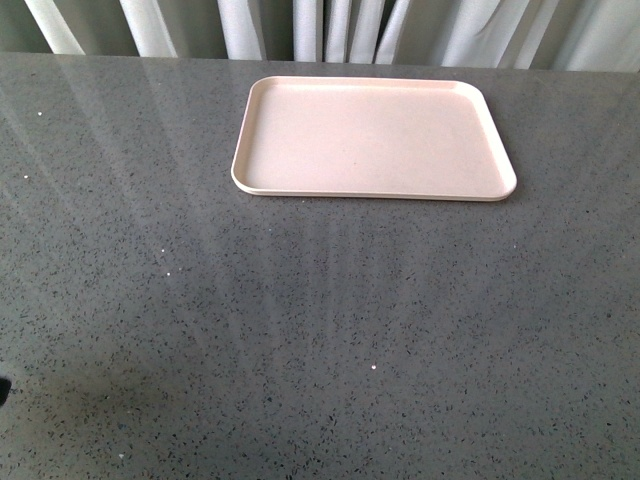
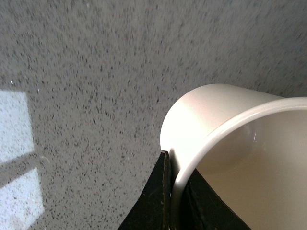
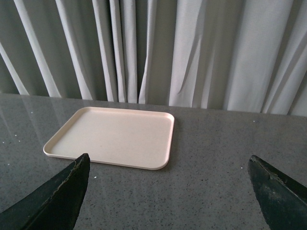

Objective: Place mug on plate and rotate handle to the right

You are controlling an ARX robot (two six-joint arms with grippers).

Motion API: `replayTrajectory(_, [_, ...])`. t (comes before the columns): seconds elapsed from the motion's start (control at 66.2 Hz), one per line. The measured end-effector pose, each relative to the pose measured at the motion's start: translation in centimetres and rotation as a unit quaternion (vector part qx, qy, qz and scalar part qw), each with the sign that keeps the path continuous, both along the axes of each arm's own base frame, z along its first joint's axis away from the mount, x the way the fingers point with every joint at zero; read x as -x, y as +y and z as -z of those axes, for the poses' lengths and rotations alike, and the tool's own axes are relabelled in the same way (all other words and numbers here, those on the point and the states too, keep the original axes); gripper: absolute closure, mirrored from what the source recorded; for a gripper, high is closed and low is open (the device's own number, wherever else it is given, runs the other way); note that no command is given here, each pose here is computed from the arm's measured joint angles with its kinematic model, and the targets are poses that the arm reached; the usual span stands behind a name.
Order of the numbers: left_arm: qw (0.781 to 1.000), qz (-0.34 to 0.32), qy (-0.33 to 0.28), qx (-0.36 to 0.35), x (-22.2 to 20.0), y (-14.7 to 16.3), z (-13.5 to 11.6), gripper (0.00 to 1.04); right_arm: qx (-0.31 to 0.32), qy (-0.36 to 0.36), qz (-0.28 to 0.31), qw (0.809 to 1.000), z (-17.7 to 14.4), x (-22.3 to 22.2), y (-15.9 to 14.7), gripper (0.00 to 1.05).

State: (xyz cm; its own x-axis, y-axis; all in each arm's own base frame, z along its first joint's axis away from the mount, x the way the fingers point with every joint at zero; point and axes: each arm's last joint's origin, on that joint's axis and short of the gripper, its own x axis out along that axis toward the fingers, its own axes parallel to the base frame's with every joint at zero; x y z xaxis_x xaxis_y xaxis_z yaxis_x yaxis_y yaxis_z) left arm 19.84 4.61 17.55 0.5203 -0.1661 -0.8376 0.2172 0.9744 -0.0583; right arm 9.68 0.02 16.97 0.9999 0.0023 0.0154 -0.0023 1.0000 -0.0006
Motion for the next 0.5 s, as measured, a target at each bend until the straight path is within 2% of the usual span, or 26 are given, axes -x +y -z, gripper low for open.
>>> replayTrajectory(0.121, [0.999, -0.012, -0.049, 0.017, -3.5, -4.2, -3.1, 1.03, 0.000, 0.000, 0.000, 1.000, 0.0, 0.0, 0.0, 0.09])
replayTrajectory(0.197, [0.998, -0.010, -0.054, 0.034, -5.3, -6.9, -3.8, 1.03, 0.000, 0.000, 0.000, 1.000, 0.0, 0.0, 0.0, 0.09])
replayTrajectory(0.227, [0.998, -0.006, -0.054, 0.035, -5.7, -7.7, -3.9, 1.03, 0.000, 0.000, 0.000, 1.000, 0.0, 0.0, 0.0, 0.09])
replayTrajectory(0.287, [0.998, 0.015, -0.045, 0.042, -7.4, -11.3, -3.8, 1.03, 0.000, 0.000, 0.000, 1.000, 0.0, 0.0, 0.0, 0.09])
replayTrajectory(0.499, [0.997, 0.047, -0.007, 0.055, -11.1, -18.5, -2.4, 1.03, 0.000, 0.000, 0.000, 1.000, 0.0, 0.0, 0.0, 0.09])
